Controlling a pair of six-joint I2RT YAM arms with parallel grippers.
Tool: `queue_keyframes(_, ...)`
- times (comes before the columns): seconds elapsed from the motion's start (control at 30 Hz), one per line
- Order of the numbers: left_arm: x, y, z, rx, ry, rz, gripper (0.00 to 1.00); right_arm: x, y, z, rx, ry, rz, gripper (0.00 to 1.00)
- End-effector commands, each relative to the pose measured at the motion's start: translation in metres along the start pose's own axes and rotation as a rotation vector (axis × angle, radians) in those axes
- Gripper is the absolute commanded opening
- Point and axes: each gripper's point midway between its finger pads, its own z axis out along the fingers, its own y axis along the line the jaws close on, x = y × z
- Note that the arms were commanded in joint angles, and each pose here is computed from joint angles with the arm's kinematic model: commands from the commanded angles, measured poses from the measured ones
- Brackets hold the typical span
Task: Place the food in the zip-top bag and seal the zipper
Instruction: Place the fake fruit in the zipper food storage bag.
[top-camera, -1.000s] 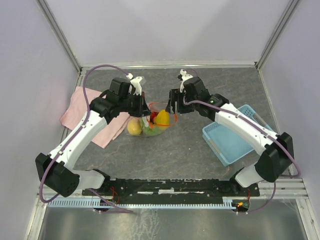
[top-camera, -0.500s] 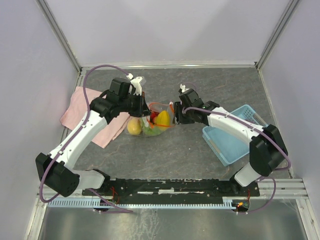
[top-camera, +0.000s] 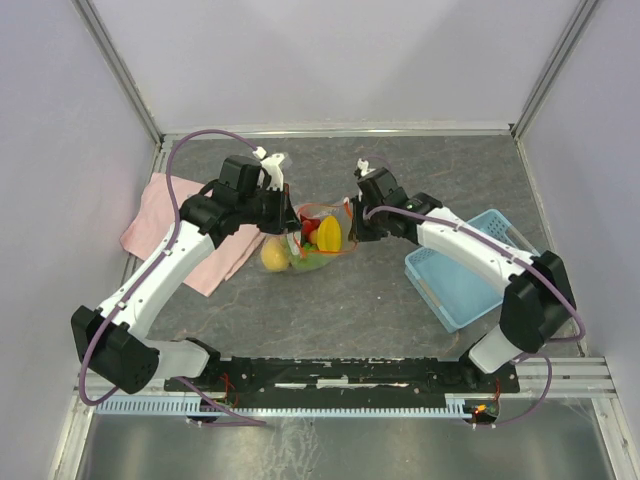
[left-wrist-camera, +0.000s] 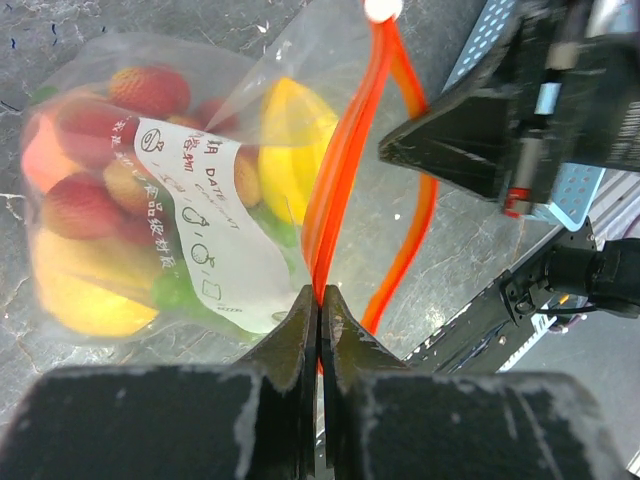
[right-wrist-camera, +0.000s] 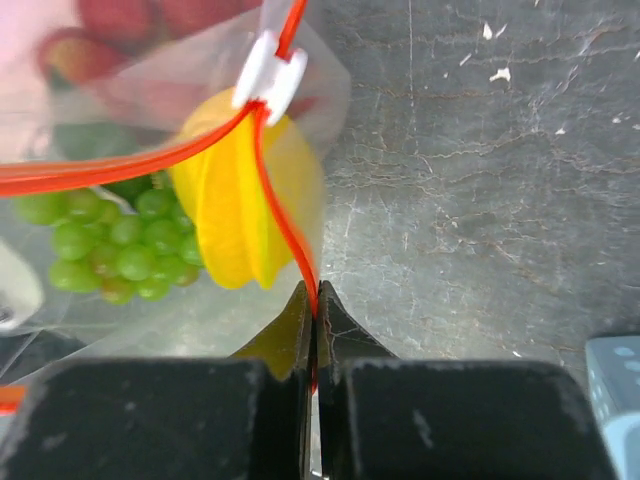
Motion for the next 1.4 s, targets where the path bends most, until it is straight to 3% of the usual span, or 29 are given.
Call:
queue_keyframes(0.0, -0.019, 0.000, -0.011, -0.006, -0.078, 0.051, 0.03, -0.039, 0.019, -0.061, -0.035, -0.101, -0.047, 0.02)
queue_keyframes(0.3, -0.027, -0.008, -0.028, 0.013, -0.103, 0.021, 0.03, -0.040, 0.022, -0.090, -0.028, -0.063, -0.075, 0.03)
queue_keyframes(0.47, -0.035, -0.017, -0.037, 0.036, -0.131, 0.025, 0.03, -0.045, -0.022, -0.097, 0.227, -0.046, -0.151, 0.02)
queue_keyframes(0.6, -0.045, -0.019, -0.044, 0.028, -0.169, 0.027, 0.03, -0.054, -0.007, -0.101, 0.138, -0.109, -0.172, 0.05)
queue_keyframes(0.8, -0.041, -0.018, -0.031, 0.034, -0.136, -0.005, 0.03, -0.050, 0.006, -0.092, 0.056, -0.089, -0.192, 0.09)
queue_keyframes(0.97, -0.048, -0.041, -0.040, 0.091, -0.150, 0.037, 0.03, -0.061, 0.030, -0.100, -0.056, -0.137, -0.176, 0.09)
queue_keyframes(1.1, -0.051, -0.017, -0.035, -0.035, -0.166, 0.057, 0.03, -0.064, 0.023, -0.097, -0.017, -0.146, -0.189, 0.09)
queue_keyframes(1.37, -0.036, -0.003, -0.021, -0.065, -0.129, 0.075, 0.03, -0.046, -0.008, -0.071, 0.099, -0.102, -0.215, 0.13)
